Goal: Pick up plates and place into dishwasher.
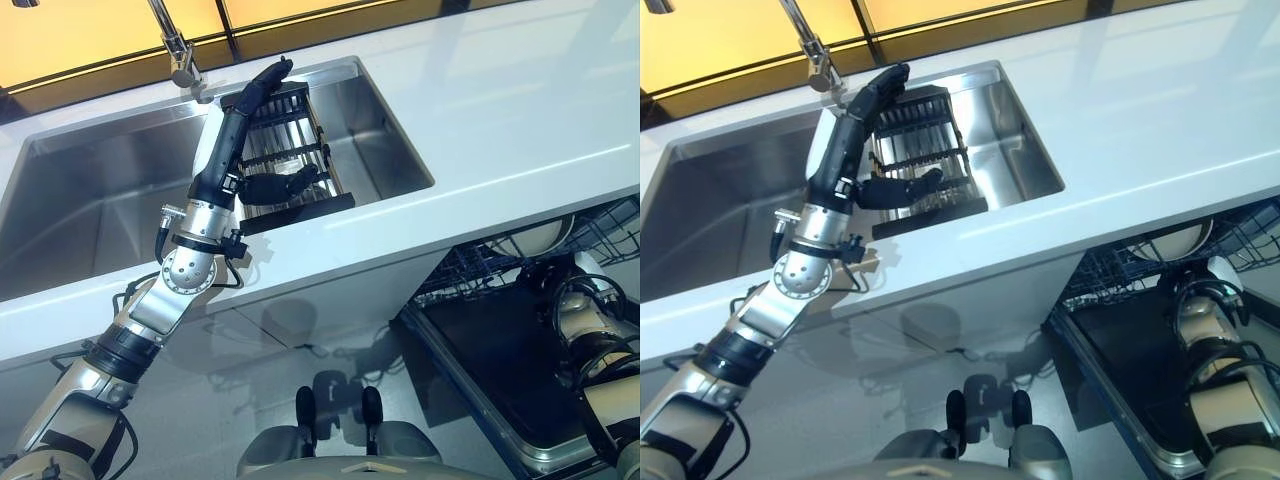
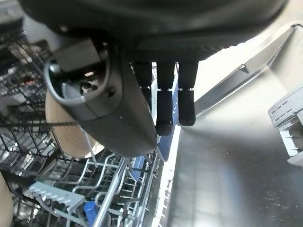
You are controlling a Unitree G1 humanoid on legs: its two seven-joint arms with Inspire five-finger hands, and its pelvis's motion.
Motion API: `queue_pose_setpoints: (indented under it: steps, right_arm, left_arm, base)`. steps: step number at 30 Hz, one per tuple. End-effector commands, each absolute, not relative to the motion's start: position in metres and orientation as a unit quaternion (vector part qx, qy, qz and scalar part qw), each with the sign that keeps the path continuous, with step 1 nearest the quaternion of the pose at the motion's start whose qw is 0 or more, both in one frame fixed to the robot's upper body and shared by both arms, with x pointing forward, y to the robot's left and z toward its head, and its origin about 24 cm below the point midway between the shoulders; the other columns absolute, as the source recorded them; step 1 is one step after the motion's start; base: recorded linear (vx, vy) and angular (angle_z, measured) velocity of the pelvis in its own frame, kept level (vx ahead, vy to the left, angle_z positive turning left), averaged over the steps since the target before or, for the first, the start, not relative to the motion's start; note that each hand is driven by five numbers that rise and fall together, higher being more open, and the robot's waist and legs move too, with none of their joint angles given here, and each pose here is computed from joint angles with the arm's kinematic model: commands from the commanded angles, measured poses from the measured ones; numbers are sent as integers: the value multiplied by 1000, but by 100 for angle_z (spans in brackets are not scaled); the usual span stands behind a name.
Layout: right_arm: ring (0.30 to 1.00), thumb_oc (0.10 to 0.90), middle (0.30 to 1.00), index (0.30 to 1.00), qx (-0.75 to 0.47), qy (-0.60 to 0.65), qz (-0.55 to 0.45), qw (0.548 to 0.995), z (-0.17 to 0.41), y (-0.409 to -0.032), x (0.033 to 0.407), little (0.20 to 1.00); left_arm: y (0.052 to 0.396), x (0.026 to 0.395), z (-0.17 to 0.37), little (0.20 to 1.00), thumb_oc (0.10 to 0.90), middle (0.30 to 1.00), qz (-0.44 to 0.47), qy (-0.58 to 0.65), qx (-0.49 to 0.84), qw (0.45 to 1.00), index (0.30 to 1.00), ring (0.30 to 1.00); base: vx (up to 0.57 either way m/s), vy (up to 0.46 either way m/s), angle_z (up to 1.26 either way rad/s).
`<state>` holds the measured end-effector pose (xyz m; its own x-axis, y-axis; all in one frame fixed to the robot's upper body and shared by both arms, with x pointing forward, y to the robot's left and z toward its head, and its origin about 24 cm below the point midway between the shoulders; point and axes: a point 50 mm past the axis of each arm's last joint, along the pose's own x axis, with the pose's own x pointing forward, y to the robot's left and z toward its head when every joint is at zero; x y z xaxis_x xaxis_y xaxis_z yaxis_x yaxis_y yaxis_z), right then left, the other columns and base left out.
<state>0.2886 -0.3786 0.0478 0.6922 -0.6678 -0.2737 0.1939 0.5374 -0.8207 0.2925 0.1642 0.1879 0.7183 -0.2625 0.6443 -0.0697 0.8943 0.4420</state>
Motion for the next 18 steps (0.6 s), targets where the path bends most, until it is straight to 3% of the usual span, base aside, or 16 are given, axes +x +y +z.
queue_pose_setpoints:
  steps: [1, 10, 18]
  right_arm:
    - [300, 100, 300, 300, -368, -37, -293, 882, 172, -336, 352, 200]
    - [300, 100, 300, 300, -380, -82, -309, 868, 203, -337, 355, 200]
    - [300, 100, 300, 300, -420, -40, -282, 862, 179, -341, 349, 200]
  left_arm:
    - [158, 288, 228, 900, 800, 900, -38, -481, 190, 855, 900, 900]
    - [163, 289, 225, 900, 800, 900, -35, -478, 188, 858, 900, 900]
    - [163, 287, 222, 900, 800, 900, -45, -474, 179, 861, 900, 900]
  base:
    - [0, 0, 0]
    - [-5, -4, 4]
    - [3, 0, 1]
